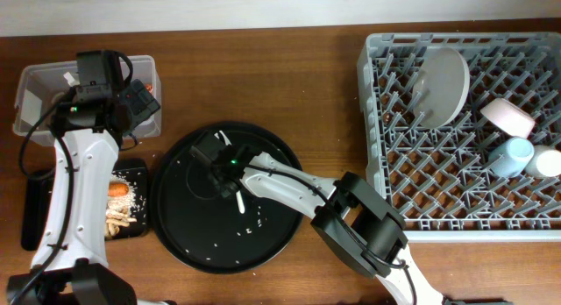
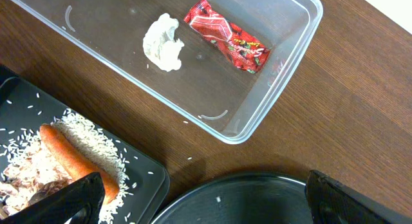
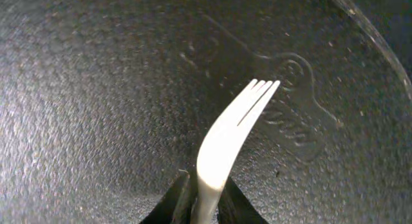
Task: Sort waste into correct bins and load items into the dishwasher rack
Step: 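Lift the fork and carry it with the right gripper to the rack, then lower the fork into the rack's front edge and release it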
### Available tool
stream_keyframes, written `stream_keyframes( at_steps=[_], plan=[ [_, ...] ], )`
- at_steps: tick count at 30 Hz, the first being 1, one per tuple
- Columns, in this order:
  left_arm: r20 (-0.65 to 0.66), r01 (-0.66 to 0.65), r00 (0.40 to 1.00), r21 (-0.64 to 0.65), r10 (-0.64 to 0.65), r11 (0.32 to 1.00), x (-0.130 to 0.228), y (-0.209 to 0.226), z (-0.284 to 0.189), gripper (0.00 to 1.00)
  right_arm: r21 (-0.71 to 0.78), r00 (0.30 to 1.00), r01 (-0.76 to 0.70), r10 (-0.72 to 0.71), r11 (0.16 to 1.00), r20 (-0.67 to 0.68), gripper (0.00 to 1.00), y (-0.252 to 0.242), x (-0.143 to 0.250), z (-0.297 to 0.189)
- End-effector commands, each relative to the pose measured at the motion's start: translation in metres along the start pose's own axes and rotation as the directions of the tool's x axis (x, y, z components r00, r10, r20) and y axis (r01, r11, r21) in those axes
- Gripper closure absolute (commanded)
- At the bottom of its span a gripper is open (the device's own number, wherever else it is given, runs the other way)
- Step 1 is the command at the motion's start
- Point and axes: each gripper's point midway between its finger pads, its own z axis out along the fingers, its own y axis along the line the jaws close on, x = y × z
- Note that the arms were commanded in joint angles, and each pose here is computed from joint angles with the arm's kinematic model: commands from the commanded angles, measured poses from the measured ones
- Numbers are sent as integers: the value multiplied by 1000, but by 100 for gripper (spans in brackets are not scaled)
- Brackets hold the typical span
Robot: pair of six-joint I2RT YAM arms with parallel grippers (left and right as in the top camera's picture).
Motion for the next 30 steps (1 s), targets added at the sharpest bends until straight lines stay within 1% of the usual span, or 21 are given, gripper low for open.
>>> stream_keyframes(
  at_steps=[1, 2, 4, 5, 8, 11, 13, 15, 16, 17, 19, 22, 23, 27, 29, 30],
  plan=[
    [-5, 8, 1000, 3, -7, 1000, 0, 0, 1, 1, 26, 999, 7, -6, 1000, -38, 86, -4, 10, 9],
    [-4, 8, 1000, 3, -8, 1000, 0, 0, 1, 1, 25, 999, 5, -5, 1000, -33, 88, -4, 8, 5],
    [-5, 8, 1000, 3, -7, 1000, 0, 0, 1, 1, 29, 1000, -15, 16, 999, -20, 96, -15, 0, -9],
    [-5, 8, 1000, 3, -7, 1000, 0, 0, 1, 1, 33, 999, -38, 39, 999, -9, 96, -26, -5, -21],
    [-5, 8, 1000, 3, -7, 1000, 0, 0, 1, 1, 47, 984, -174, 172, 984, 48, 96, -76, -25, -68],
    [-5, 8, 1000, 3, -7, 1000, 0, 0, 1, 1, -22, 944, -298, 298, 954, 140, 96, -134, -41, -147],
    [-5, 8, 1000, 3, -7, 1000, 0, 0, 1, 1, 5, 910, -364, 354, 932, 215, 96, -196, -31, -212],
    [-4, 8, 1000, 3, -8, 1000, 0, 0, 1, 1, 60, 893, -402, 376, 914, 246, 96, -244, -11, -247],
    [-5, 8, 1000, 3, -7, 1000, 0, 0, 1, 1, 107, 872, -457, 421, 883, 252, 96, -281, 12, -267],
    [-5, 8, 1000, 3, -7, 1000, 0, 0, 1, 1, 118, 866, -475, 438, 872, 242, 96, -297, 24, -271],
    [-5, 8, 1000, 3, -7, 1000, 0, 0, 1, 1, 35, 878, -453, 440, 891, 187, 96, -322, 40, -257],
    [-5, 8, 1000, 3, -7, 1000, 0, 0, 1, 1, 62, 867, -491, 481, 869, 128, 96, -353, 45, -207],
    [-5, 8, 1000, 3, -7, 1000, 0, 0, 1, 1, 63, 876, -480, 475, 875, 87, 96, -359, 47, -176],
    [-5, 8, 1000, 3, -7, 1000, 0, 0, 1, 1, 91, 869, -486, 491, 869, -53, 96, -367, 70, -102],
    [-4, 8, 1000, 3, -8, 1000, 0, 0, 1, 1, 118, 863, -484, 496, 867, -97, 96, -369, 81, -85],
    [-4, 8, 1000, 3, -8, 1000, 0, 0, 1, 1, 139, 862, -481, 496, 865, -101, 96, -372, 84, -84]
  ],
)
